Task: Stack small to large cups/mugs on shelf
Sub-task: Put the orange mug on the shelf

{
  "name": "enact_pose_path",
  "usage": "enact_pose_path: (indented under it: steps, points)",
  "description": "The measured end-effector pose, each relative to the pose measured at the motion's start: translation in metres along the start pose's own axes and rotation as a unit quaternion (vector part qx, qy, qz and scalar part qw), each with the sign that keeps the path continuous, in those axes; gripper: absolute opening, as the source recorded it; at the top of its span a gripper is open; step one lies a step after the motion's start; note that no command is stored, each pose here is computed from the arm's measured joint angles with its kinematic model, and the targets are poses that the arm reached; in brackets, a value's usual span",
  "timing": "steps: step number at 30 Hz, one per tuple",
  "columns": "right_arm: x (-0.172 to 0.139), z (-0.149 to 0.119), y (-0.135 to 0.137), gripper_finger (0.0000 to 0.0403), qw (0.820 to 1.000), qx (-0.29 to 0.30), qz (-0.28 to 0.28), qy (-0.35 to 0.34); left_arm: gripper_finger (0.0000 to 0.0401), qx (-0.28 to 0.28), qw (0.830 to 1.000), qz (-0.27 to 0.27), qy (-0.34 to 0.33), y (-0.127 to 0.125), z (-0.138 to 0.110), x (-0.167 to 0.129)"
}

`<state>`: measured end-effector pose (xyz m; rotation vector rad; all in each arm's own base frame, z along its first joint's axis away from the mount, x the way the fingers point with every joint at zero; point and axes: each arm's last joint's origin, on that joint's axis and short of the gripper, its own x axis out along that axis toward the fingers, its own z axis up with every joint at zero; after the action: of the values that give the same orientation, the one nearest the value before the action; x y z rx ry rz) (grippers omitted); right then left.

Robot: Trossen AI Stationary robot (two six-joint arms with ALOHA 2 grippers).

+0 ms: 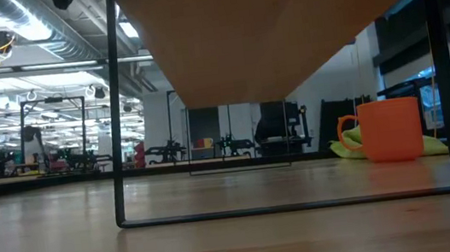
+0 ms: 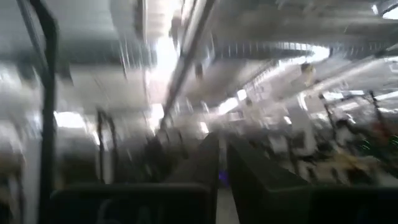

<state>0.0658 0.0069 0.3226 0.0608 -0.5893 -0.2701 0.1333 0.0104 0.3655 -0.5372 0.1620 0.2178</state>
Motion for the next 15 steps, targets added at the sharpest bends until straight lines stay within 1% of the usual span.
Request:
enact_pose_path:
  steps: [2, 4, 6, 9, 12, 15]
  points:
    - [0.016, 0.006, 0.006, 0.0035, 0.996, -0.041, -0.022, 0.070, 0.0035, 0.000, 1.000, -0.002, 0.011, 0.000, -0.001, 0.001]
    - [0.032, 0.012, 0.012, 0.0035, 0.987, -0.058, -0.067, 0.131, 0.0035, 0.000, 1.000, -0.005, 0.019, 0.001, -0.002, 0.002]
    - [0.047, 0.019, 0.016, 0.0035, 0.973, -0.052, -0.132, 0.182, 0.0035, 0.000, 1.000, -0.012, 0.023, 0.000, -0.003, 0.001]
    - [0.063, 0.032, 0.019, 0.0035, 0.943, -0.055, -0.224, 0.239, 0.0035, 0.001, 0.999, -0.019, 0.032, 0.000, -0.004, 0.001]
    - [0.073, 0.047, 0.020, 0.0035, 0.918, -0.041, -0.286, 0.273, 0.0035, 0.004, 0.999, -0.034, 0.035, -0.001, -0.003, -0.002]
    - [0.077, 0.058, 0.018, 0.0030, 0.894, -0.006, -0.331, 0.303, 0.0035, 0.014, 0.998, -0.042, 0.034, -0.001, -0.003, -0.004]
